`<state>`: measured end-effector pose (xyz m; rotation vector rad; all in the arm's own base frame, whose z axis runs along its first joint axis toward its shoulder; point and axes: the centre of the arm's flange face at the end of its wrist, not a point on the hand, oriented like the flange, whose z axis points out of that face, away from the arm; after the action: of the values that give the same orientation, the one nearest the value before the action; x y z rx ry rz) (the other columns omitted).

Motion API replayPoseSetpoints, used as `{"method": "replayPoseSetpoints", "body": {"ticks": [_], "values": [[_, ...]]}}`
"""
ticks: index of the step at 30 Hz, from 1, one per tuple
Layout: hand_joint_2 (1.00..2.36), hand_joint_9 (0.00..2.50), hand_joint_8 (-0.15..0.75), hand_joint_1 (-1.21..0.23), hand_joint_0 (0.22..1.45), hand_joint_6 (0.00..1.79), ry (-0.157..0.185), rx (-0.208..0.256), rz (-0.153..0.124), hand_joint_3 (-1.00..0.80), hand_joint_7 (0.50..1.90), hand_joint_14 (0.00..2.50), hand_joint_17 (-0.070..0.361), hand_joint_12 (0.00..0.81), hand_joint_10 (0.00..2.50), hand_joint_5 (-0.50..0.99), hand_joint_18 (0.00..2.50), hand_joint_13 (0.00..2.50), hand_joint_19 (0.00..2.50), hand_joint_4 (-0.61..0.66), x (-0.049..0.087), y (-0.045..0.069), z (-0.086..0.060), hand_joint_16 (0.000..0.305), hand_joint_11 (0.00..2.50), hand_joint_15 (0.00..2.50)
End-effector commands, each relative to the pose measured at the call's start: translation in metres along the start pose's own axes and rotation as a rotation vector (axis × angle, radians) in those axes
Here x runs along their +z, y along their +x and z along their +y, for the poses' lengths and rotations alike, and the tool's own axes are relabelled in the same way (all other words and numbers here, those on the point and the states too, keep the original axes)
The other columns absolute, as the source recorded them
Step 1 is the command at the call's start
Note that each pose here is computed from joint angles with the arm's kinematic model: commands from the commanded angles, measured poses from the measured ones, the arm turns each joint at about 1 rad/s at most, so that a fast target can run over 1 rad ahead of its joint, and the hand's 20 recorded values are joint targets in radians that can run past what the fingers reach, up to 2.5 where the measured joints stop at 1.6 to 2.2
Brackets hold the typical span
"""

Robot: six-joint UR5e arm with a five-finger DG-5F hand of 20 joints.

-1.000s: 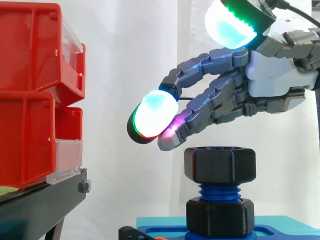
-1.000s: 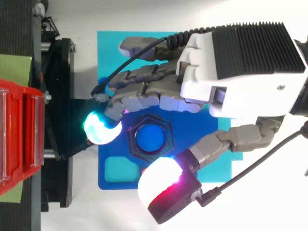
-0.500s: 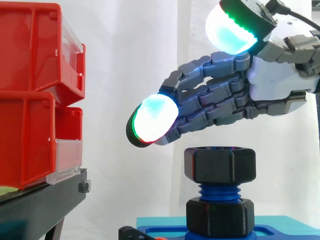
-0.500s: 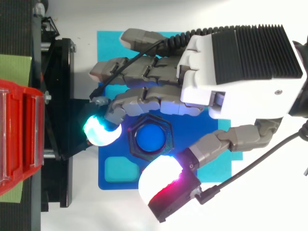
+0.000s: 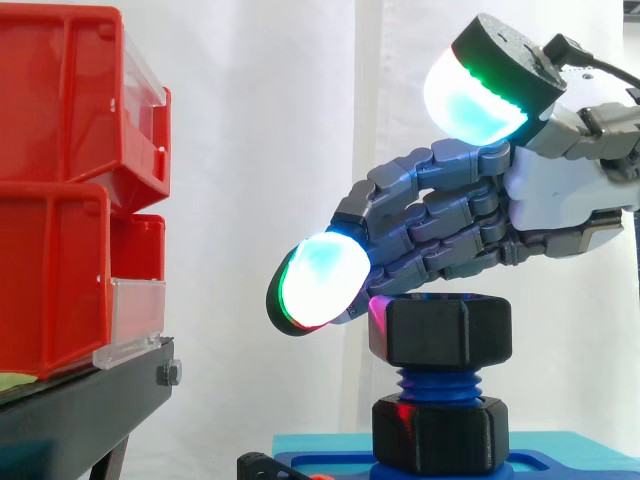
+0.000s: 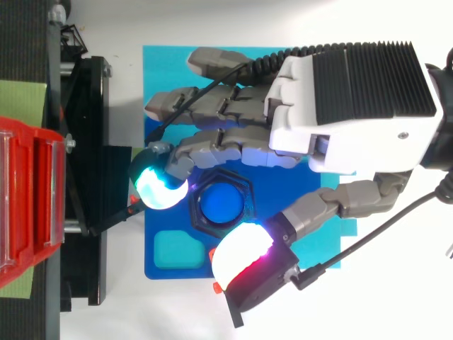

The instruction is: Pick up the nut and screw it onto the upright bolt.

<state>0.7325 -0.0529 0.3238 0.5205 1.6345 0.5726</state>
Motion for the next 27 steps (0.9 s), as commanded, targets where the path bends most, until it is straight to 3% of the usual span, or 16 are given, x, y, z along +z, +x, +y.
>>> {"method": "replayPoseSetpoints", "body": {"ticks": [1,10,27], "values": [[1.00,0.00,0.180,-0.15,0.41,0.50,0.004,-0.002,0.001,-0.50,0.57,0.00,0.114,0.339,0.00,-0.24,0.00,0.00,0.00,0.09,-0.0006,-0.0008,-0.0019,0.051,0.00,0.00],[1.00,0.00,0.185,-0.24,0.42,0.50,0.006,-0.020,-0.001,-0.50,0.55,0.00,0.067,0.243,0.00,-0.25,0.00,0.00,0.00,0.07,-0.0009,-0.0022,-0.0036,0.030,0.00,0.00],[1.00,0.19,0.232,-0.31,0.41,0.50,0.021,-0.026,0.010,-0.50,0.57,0.00,0.057,0.217,0.00,-0.23,0.00,0.02,0.00,0.12,-0.0033,-0.0029,-0.0074,0.025,0.00,0.00]]}}
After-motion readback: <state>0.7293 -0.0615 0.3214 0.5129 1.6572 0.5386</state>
